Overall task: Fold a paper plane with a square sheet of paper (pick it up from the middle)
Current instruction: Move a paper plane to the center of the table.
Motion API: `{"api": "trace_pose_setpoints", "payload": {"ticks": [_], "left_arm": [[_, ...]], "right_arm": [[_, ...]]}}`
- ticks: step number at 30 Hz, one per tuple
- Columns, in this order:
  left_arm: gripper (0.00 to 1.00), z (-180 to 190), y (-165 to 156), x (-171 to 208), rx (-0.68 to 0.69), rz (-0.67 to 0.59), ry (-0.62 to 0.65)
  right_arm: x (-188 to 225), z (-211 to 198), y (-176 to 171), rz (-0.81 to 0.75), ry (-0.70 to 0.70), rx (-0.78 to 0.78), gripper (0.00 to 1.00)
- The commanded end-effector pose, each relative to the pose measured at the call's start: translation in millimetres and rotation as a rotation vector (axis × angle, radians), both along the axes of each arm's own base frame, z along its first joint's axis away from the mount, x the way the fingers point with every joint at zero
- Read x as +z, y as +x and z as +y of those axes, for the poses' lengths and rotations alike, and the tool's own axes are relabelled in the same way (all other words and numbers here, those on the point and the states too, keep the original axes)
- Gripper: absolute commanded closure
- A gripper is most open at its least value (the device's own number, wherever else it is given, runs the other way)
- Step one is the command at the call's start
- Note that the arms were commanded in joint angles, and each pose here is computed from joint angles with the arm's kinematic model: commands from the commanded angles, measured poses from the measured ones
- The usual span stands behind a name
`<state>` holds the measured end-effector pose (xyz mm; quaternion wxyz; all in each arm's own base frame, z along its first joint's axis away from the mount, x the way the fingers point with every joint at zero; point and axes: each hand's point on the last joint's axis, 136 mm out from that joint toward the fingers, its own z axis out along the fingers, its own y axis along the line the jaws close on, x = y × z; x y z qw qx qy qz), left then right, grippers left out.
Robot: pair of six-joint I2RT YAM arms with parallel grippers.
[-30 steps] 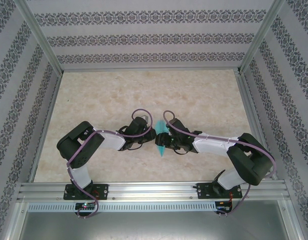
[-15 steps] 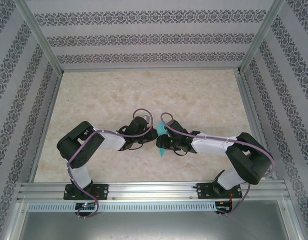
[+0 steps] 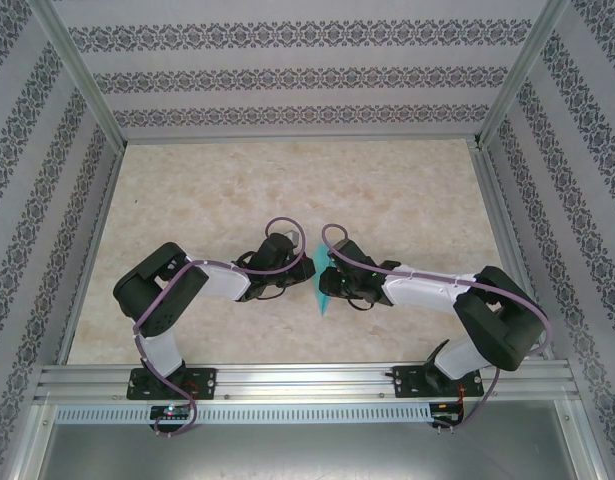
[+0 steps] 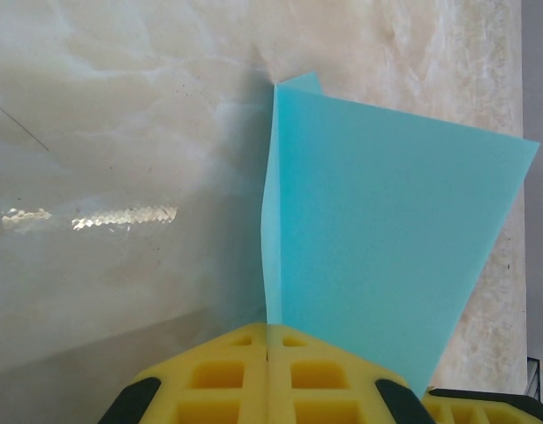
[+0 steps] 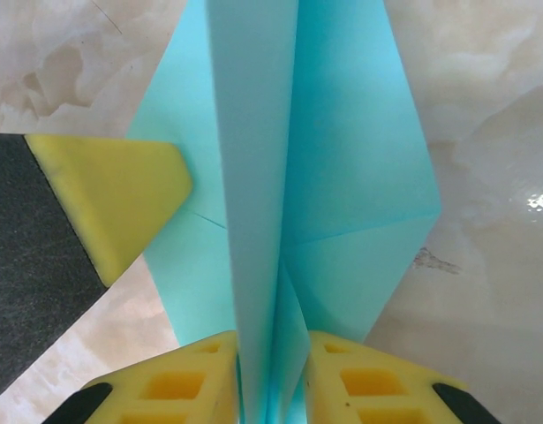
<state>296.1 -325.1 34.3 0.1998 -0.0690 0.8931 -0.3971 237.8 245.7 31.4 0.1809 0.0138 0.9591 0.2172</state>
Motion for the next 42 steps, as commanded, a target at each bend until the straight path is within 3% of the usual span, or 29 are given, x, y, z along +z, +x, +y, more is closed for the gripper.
{"api": "trace_pose_setpoints", "payload": {"ticks": [1,18,27,36,42], "left_arm": [[1.0,-0.7,8.8,3.3,0.017,-0.009,-0.034],[1.0,2.6,8.2,2.1,0.029,-0.003,-0.028],[0.86,13.5,10.7,10.5,0.054,-0.01,0.002],[0.78,32.1,11.9,13.9,0.089,-0.017,0.069],[0.71,60.2,13.1,20.9,0.156,-0.028,0.148]], "right_arm": [[9.8,6.9,8.6,-0.029,0.004,-0.02,0.76],[-6.7,8.1,10.4,0.027,-0.044,-0.062,0.75],[-2.5,5.2,11.4,0.023,-0.078,-0.072,0.78],[-7.0,9.3,9.8,0.042,-0.115,-0.053,0.67],[-8.9,7.2,9.6,0.048,-0.16,-0.058,0.68]]}}
